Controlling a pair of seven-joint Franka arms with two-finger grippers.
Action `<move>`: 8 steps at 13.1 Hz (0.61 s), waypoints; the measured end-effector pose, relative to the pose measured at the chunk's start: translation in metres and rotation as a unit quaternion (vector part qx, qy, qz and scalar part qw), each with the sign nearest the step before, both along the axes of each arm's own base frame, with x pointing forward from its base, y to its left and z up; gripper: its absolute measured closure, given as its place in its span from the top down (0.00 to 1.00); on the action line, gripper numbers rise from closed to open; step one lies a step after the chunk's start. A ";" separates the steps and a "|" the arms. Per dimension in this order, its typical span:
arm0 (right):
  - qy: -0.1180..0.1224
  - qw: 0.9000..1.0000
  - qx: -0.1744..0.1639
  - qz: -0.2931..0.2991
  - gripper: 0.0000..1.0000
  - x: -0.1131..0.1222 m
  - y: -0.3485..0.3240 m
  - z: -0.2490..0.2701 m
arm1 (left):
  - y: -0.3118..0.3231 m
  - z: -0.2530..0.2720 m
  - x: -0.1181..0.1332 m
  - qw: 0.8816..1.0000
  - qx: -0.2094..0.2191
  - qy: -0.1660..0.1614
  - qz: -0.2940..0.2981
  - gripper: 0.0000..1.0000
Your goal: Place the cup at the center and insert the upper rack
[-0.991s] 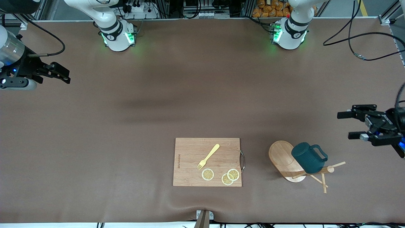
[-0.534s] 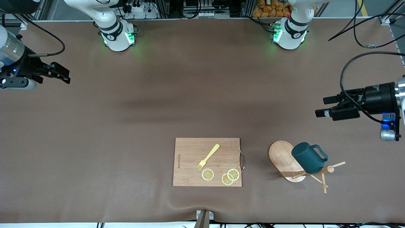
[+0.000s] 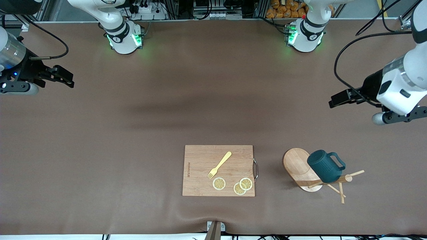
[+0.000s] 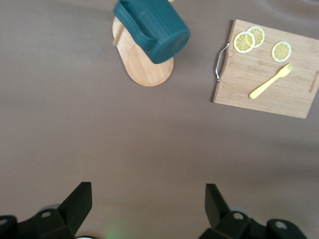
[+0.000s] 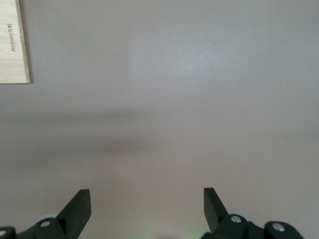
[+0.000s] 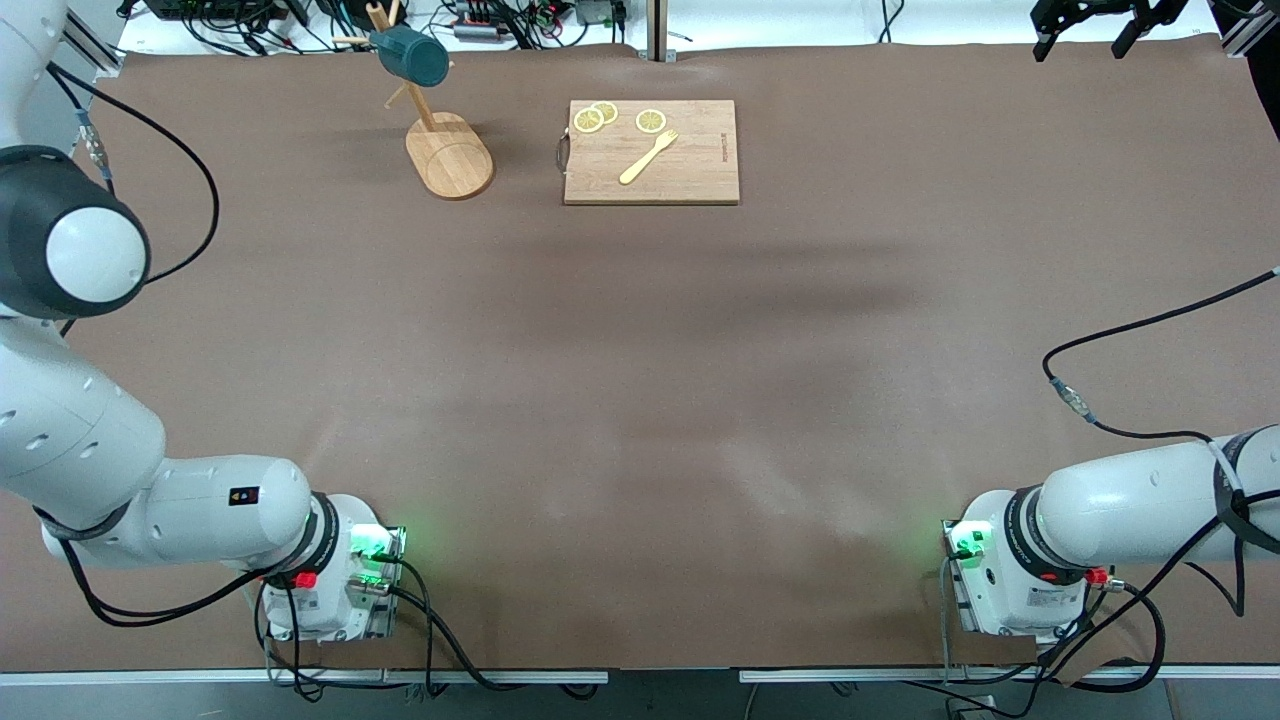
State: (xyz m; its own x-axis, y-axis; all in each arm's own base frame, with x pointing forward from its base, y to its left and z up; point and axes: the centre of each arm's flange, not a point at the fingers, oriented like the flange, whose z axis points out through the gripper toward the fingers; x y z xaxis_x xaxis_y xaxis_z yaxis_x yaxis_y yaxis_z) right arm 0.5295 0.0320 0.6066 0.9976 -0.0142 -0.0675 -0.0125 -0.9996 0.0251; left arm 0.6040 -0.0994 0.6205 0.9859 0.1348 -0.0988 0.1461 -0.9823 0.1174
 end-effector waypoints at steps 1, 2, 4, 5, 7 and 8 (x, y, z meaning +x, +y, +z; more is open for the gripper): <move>0.000 1.000 0.000 0.000 1.00 0.000 0.000 0.000 | 0.009 0.003 -0.002 1.000 0.006 -0.007 -0.012 1.00; 0.000 1.000 0.000 0.000 1.00 0.000 0.000 0.000 | 0.014 0.003 -0.005 1.000 0.014 -0.010 -0.018 1.00; 0.000 1.000 0.000 0.000 1.00 0.000 0.000 0.000 | 0.014 -0.002 -0.015 0.999 0.027 -0.012 -0.019 1.00; 0.000 1.000 0.000 0.001 1.00 0.000 0.001 0.000 | 0.011 -0.004 -0.021 0.999 0.030 -0.015 -0.019 1.00; 0.001 1.000 0.000 0.000 1.00 0.000 0.002 0.000 | 0.013 -0.006 -0.034 0.998 0.047 -0.031 -0.019 1.00; 0.002 1.000 -0.001 -0.004 1.00 -0.001 0.002 0.000 | 0.016 -0.006 -0.041 0.997 0.062 -0.043 -0.020 1.00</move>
